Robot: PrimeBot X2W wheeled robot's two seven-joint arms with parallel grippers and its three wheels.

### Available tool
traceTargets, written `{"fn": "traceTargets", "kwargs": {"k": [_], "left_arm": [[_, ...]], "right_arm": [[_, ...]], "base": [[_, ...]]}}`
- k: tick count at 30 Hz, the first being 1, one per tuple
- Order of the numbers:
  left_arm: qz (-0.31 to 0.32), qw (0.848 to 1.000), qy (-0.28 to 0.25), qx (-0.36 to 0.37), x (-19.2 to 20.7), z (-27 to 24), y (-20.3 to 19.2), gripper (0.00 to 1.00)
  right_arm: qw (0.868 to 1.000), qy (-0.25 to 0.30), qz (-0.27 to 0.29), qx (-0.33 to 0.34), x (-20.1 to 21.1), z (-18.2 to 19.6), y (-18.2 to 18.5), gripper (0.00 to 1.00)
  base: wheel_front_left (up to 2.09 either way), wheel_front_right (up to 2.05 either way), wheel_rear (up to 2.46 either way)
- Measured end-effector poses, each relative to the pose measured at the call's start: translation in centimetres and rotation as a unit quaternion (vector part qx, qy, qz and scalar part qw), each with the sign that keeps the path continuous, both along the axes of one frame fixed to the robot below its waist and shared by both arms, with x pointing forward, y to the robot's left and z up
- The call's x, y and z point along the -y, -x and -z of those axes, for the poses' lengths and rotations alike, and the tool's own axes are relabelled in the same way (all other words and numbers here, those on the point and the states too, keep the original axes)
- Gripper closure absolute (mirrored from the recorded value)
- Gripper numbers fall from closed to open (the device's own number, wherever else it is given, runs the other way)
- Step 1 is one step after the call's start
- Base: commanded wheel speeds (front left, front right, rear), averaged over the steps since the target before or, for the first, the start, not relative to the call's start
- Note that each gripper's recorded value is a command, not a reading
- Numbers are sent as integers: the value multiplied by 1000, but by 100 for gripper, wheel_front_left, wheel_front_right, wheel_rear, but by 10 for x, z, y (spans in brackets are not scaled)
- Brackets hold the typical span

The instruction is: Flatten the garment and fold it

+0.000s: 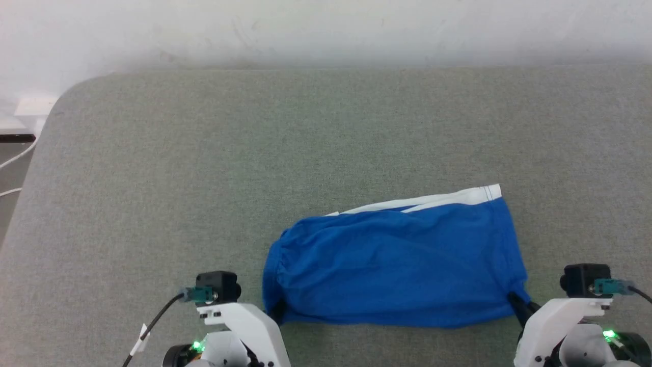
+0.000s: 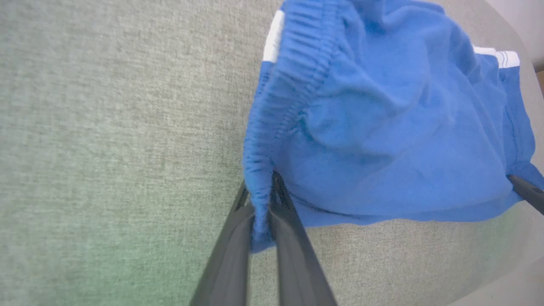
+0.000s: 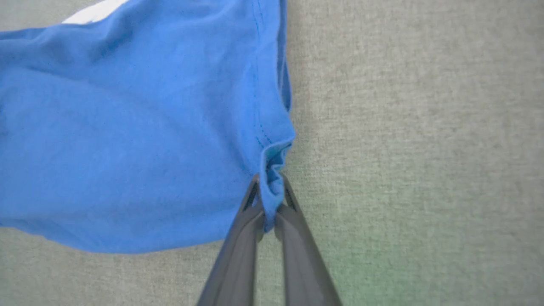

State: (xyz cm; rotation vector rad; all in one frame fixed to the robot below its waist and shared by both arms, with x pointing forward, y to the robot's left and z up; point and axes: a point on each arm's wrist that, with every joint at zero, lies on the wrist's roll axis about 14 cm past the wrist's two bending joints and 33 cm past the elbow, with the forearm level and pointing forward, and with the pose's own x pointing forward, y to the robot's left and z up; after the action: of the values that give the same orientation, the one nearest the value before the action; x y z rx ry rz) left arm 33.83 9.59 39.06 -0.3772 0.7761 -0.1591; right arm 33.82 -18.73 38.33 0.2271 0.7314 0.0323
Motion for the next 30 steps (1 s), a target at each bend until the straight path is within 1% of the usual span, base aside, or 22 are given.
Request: {"fn": "traceTargets", "kwargs": {"k": [1, 2, 3, 6, 8, 11, 14, 18, 21, 26, 28, 30], "left_arm": [[3, 1000, 1, -2, 1, 0, 2, 75], [4, 1000, 3, -4, 2, 0, 4, 41], [4, 1000, 5, -5, 2, -1, 5, 0], [0, 1000, 11, 4, 3, -6, 7, 0], [-9, 1000, 13, 24, 0, -12, 5, 0], [-29, 997, 17, 73, -8, -27, -4, 0], [-52, 988, 11, 144, -20, -47, -17, 0], [-70, 969, -20, 236, -41, -67, -30, 0], [-79, 949, -38, 304, -54, -85, -41, 0], [-74, 919, -83, 377, -71, -115, -63, 0], [-81, 903, -94, 411, -76, -135, -72, 0], [-82, 894, -102, 429, -79, -143, -76, 0]], "right_arm": [[1000, 0, 0, -3, 0, 3, 2, 77], [1000, 0, 0, -5, -1, 5, 3, 10], [1000, -2, 4, -3, 1, 5, 3, 0], [999, -13, 16, 25, 2, -3, -1, 0], [998, -12, 21, 54, 4, -12, -6, 0], [994, -8, 27, 108, 6, -32, -15, 0], [987, 2, 34, 158, 10, -51, -23, 0], [977, 11, 36, 212, 11, -71, -35, 0], [973, 22, 33, 227, 11, -75, -41, 0], [977, 31, 26, 211, 9, -64, -50, 0], [980, 31, 20, 193, 6, -57, -54, 0], [985, 24, 13, 172, 1, -49, -59, 0]], "base": [[0, 0, 0], [0, 0, 0], [0, 0, 0], [0, 0, 0], [0, 0, 0], [0, 0, 0], [0, 0, 0], [0, 0, 0], [0, 0, 0], [0, 0, 0], [0, 0, 0], [0, 0, 0]]}}
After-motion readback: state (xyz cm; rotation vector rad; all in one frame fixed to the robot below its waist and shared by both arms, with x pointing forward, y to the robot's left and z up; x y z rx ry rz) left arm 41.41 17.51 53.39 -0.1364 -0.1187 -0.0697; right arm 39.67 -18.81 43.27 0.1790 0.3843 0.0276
